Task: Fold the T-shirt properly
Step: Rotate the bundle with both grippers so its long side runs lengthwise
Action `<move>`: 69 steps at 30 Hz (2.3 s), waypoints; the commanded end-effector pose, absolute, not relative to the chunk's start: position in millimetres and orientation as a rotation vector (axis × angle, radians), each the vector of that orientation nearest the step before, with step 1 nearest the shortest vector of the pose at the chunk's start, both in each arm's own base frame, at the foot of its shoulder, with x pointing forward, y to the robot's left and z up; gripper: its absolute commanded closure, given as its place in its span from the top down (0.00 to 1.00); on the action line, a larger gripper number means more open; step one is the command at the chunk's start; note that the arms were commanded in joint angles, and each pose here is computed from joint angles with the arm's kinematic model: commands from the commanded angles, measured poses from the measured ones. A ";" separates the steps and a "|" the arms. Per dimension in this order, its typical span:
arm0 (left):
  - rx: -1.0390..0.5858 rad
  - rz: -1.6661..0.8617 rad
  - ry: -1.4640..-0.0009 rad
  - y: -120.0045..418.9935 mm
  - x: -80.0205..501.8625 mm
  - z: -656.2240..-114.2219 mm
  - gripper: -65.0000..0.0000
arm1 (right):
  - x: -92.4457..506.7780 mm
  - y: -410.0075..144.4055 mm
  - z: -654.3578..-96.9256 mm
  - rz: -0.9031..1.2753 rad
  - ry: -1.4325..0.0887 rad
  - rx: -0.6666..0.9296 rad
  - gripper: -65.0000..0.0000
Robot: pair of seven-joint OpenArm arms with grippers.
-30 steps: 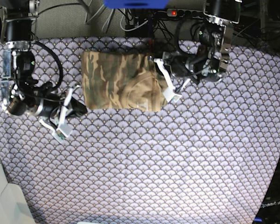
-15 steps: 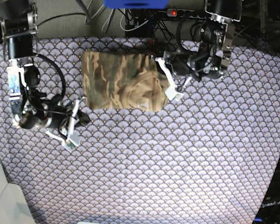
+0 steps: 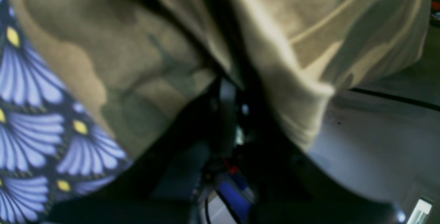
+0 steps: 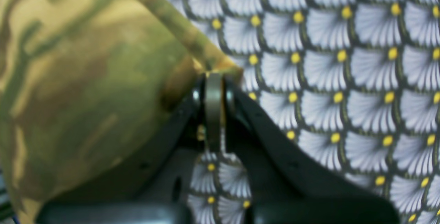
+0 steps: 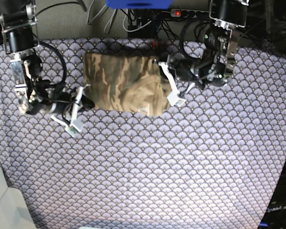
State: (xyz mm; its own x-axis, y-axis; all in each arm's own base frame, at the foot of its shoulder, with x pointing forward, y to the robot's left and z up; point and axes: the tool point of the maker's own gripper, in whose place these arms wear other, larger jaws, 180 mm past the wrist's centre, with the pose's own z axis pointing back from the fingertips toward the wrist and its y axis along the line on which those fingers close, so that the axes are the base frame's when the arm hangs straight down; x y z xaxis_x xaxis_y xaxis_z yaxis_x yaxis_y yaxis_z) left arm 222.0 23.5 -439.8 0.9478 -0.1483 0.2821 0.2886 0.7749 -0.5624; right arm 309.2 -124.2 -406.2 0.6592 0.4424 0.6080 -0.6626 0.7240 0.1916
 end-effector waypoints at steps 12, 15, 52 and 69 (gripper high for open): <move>-0.582 -0.169 -0.330 31.5 277.4 -449.8 0.00 | 263.0 -133.1 -405.5 0.707 -0.546 0.412 0.00; -0.602 -0.175 -0.361 20.9 291.3 -439.2 0.00 | 247.0 -116.6 -408.1 0.708 -0.542 0.454 0.00; -0.595 -0.024 -0.534 53.1 319.4 -405.5 0.00 | 253.7 -176.1 -383.0 0.650 -0.605 0.318 0.00; -0.701 -0.084 -0.538 -37.6 369.7 -408.6 0.00 | 224.1 -135.8 -407.9 0.616 -0.551 0.437 0.00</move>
State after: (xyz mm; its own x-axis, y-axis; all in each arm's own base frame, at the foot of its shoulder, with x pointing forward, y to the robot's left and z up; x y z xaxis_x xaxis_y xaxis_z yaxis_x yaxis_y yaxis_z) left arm 359.6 -29.7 -424.6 0.8781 0.0993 0.4680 0.2192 0.7861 -0.5779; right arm 211.7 -135.4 -420.7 0.7114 0.4304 0.5556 -0.6310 0.7393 0.2352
